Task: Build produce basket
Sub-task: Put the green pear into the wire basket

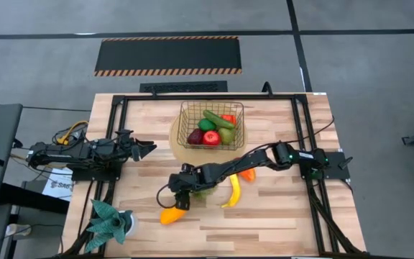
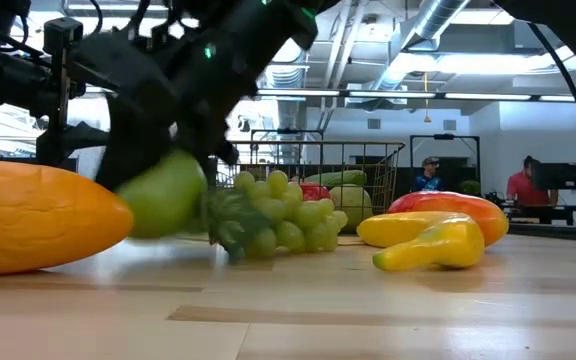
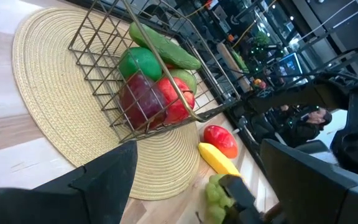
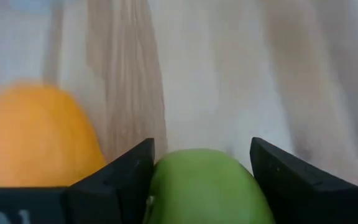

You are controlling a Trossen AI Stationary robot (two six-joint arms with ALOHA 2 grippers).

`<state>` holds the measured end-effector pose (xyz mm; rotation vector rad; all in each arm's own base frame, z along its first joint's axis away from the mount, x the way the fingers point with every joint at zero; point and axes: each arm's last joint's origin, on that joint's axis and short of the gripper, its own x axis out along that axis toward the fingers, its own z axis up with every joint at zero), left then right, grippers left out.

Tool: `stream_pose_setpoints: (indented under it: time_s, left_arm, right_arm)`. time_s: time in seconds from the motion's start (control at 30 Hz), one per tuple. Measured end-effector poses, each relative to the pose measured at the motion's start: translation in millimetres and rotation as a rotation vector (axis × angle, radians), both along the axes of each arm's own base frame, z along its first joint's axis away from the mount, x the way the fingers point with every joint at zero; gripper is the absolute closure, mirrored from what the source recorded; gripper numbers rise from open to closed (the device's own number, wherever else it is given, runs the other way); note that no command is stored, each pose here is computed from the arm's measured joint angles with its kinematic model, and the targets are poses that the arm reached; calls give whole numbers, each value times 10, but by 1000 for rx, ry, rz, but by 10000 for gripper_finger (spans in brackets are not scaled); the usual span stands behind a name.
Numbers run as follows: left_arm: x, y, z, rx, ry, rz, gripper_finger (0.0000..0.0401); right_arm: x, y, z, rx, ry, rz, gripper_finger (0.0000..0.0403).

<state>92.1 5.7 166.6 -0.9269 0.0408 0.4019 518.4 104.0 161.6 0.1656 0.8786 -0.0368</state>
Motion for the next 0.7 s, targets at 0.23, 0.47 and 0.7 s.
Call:
stream_pose_setpoints:
  time_s: [0.23, 0.47, 0.7]
  left_arm:
    - [1, 0, 5, -2, -6, 0, 73]
    - [6, 0, 17, -8, -26, 1, 73]
    - [7, 0, 21, -20, -36, 4, 73]
  right_arm:
    - [-104, -251, 939, 129, -219, -34, 150]
    - [-499, -364, 2232, 319, -650, -25, 150]
    - [-1019, -372, 3204, 461, -1120, 11, 145]
